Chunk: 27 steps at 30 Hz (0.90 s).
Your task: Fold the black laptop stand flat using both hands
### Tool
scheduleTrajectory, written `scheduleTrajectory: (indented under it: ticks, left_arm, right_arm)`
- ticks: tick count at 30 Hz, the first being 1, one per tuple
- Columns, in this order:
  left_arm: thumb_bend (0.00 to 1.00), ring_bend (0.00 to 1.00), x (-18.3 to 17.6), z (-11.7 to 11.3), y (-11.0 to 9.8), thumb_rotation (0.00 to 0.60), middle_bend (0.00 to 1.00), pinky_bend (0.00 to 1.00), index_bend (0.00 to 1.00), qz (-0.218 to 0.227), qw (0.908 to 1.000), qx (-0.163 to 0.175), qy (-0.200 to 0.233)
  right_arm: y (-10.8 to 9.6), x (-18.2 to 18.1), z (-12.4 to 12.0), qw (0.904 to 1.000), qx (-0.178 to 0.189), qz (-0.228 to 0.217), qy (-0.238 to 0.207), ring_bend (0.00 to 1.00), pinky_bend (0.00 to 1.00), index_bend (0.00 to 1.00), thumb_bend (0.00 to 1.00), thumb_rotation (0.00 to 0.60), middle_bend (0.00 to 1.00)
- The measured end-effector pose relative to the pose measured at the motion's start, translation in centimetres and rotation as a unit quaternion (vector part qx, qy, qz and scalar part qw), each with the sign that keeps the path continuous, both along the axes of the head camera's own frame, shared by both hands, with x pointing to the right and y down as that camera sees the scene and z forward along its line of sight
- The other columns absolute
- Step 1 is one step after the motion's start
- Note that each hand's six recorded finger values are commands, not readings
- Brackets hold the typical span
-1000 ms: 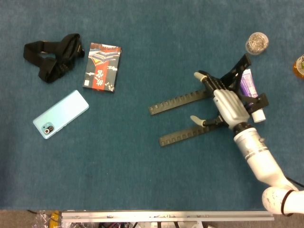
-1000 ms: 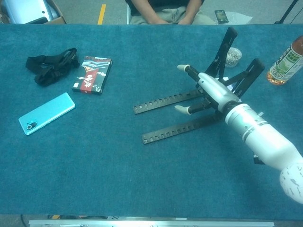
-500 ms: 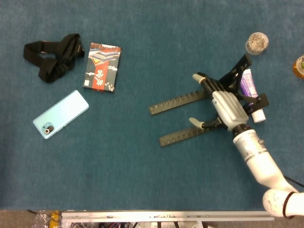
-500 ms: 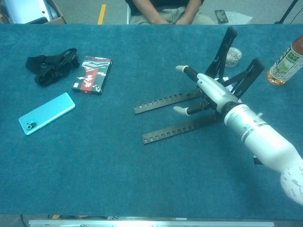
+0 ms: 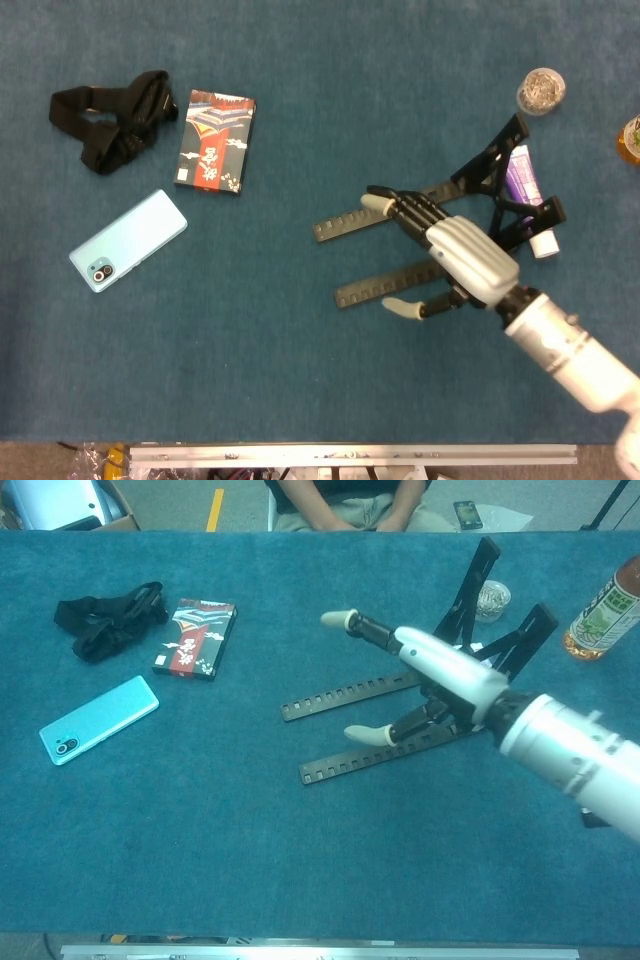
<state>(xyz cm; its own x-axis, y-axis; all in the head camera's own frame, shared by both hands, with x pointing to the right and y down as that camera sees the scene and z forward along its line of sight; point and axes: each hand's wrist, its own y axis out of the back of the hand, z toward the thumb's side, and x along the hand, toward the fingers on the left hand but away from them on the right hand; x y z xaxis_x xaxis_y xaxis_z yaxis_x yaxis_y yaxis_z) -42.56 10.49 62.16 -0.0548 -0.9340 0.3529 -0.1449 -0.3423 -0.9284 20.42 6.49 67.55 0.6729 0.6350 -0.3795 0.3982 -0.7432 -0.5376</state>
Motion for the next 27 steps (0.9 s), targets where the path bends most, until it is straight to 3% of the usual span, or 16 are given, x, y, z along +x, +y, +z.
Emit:
scheduleTrajectory:
  ticks: [6, 13, 27]
  left_arm:
    - [0.28, 0.00, 0.0, 0.4, -0.1, 0.600, 0.00, 0.00, 0.00, -0.005, 1.0000, -0.007, -0.001]
    - [0.28, 0.00, 0.2, 1.1, -0.3, 0.600, 0.00, 0.00, 0.00, -0.005, 0.9999, -0.016, -0.003]
    - [0.29, 0.00, 0.8, 1.0, -0.7, 0.600, 0.00, 0.00, 0.00, -0.004, 0.9999, -0.010, -0.004]
  right_arm:
    - [-0.4, 1.4, -3.7, 0.9991, 0.036, -0.015, -0.018, 0.00, 0.00, 0.00, 0.19, 0.536, 0.00]
    - [-1.5, 4.6, -6.6, 0.9960, 0.088, 0.011, -0.012, 0.00, 0.00, 0.00, 0.19, 0.536, 0.00]
    - [-2.6, 10.8, -5.6, 0.9920, 0.105, 0.050, 0.048, 0.00, 0.00, 0.00, 0.19, 0.535, 0.00]
